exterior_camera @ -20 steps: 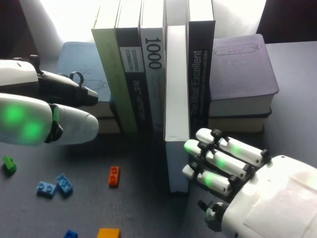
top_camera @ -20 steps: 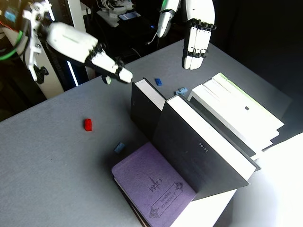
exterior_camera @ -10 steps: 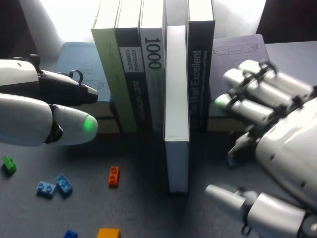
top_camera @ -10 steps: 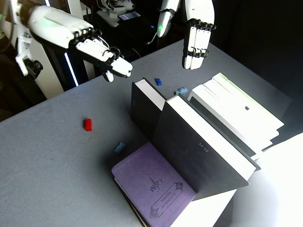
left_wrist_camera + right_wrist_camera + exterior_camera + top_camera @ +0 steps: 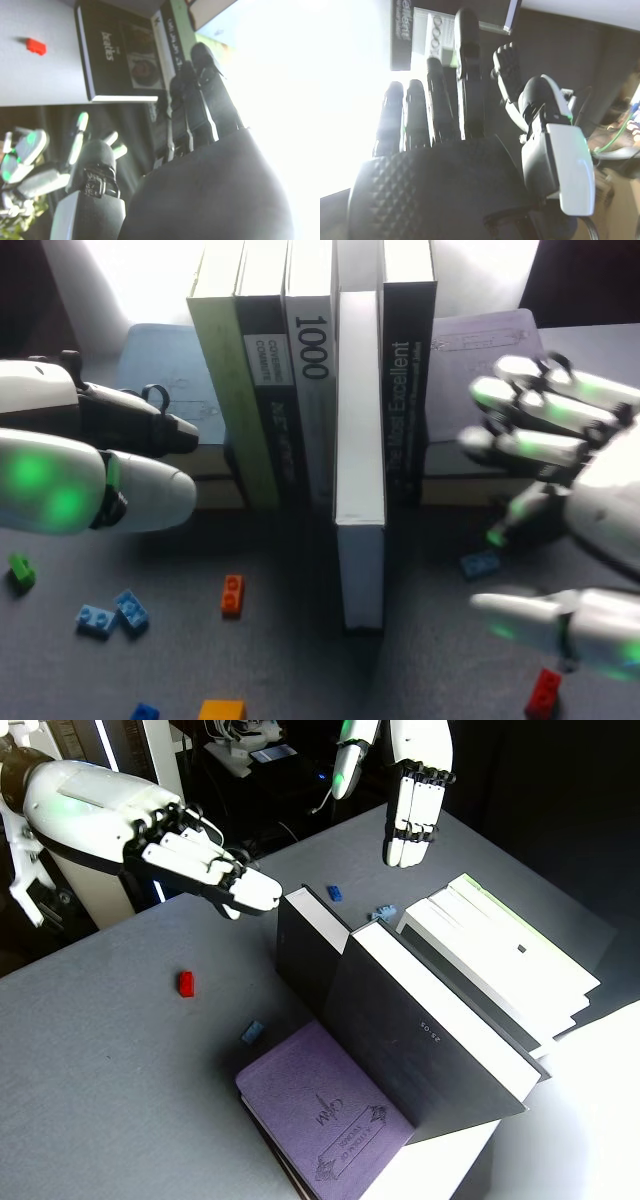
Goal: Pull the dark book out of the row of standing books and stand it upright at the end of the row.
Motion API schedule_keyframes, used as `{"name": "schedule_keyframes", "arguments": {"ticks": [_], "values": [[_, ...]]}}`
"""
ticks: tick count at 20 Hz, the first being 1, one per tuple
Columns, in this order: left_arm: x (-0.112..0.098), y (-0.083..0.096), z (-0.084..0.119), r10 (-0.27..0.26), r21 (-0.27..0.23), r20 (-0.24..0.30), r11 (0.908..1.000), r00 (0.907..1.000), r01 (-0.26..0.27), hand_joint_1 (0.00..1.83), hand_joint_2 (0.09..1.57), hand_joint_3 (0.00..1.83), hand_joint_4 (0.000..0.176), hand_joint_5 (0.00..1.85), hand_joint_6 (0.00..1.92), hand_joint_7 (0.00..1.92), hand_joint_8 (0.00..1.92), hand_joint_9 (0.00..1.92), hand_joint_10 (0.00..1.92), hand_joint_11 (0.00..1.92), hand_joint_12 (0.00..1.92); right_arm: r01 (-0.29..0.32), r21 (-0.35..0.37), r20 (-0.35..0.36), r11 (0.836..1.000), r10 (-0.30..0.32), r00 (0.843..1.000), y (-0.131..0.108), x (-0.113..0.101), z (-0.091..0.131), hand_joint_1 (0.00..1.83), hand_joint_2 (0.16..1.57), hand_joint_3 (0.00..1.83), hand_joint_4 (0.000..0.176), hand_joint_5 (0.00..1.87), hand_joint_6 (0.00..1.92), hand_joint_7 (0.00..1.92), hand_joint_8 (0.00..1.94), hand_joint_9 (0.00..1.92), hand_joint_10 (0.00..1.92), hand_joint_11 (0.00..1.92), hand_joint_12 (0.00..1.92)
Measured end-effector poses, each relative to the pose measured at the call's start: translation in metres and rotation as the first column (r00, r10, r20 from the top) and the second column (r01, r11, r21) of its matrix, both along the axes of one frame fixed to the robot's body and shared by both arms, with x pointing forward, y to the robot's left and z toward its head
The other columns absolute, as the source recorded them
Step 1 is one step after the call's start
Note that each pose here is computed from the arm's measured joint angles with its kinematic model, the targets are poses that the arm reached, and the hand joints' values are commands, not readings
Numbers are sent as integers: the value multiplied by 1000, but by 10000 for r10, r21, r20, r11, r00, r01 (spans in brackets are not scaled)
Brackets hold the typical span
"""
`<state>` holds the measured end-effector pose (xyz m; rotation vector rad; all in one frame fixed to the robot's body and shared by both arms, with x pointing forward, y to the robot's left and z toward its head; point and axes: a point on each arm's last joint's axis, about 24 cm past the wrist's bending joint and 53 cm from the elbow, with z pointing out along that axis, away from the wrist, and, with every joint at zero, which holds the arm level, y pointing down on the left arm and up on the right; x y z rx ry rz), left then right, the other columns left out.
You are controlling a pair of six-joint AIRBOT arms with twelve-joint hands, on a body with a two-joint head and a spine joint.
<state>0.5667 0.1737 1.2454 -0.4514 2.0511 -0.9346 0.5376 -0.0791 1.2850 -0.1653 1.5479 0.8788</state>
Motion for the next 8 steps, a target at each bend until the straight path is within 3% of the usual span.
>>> {"name": "schedule_keyframes", "arguments": {"ticks": [1,3,4,5,6,7,8], "values": [[0,1,-1,16,49,-1,10000,10000,-16,107,1321,0,16,303,14,328,12,382,18,472,27,66,-5,-172,10000,-66,9998,-11,6,-1,0,1241,0,0,914,0,350,22,84,28,44,22],[-1,0,-1,-9,-15,-48,10000,10000,9,120,1336,0,4,255,4,290,7,339,8,415,9,396,-16,-255,9992,-396,9989,-27,16,0,7,1253,0,0,941,3,401,12,138,6,1,291],[-1,-1,-1,-26,-62,-69,10000,10000,26,163,1322,0,1,297,6,343,7,392,9,463,16,470,-81,-292,9989,-473,9985,-31,20,-2,1,1249,0,0,880,4,479,21,249,45,0,613],[-1,-1,0,-25,-72,-49,10000,10000,25,163,1322,0,1,297,6,343,7,392,9,463,16,456,-121,-363,9989,-460,9983,-31,21,-4,1,1249,0,0,880,4,479,21,249,45,0,613],[0,-1,0,-11,-23,-31,10000,10000,11,121,1306,0,24,388,4,462,5,511,7,585,21,332,-146,-375,9993,-338,9987,-26,20,-5,0,1247,0,0,865,8,666,59,511,165,0,1291],[0,0,-1,-2,7,-28,10000,10000,2,133,1309,0,27,417,3,517,5,580,8,655,28,166,-185,-348,9997,-172,9992,-20,17,-5,17,1249,0,0,906,26,791,94,666,282,0,1566],[0,0,-1,-2,8,-36,10000,10000,2,190,1297,0,27,453,3,575,5,664,10,722,36,106,-202,-330,9997,-113,9994,-17,16,-6,44,1251,0,0,950,66,914,147,649,759,74,1702]]}}
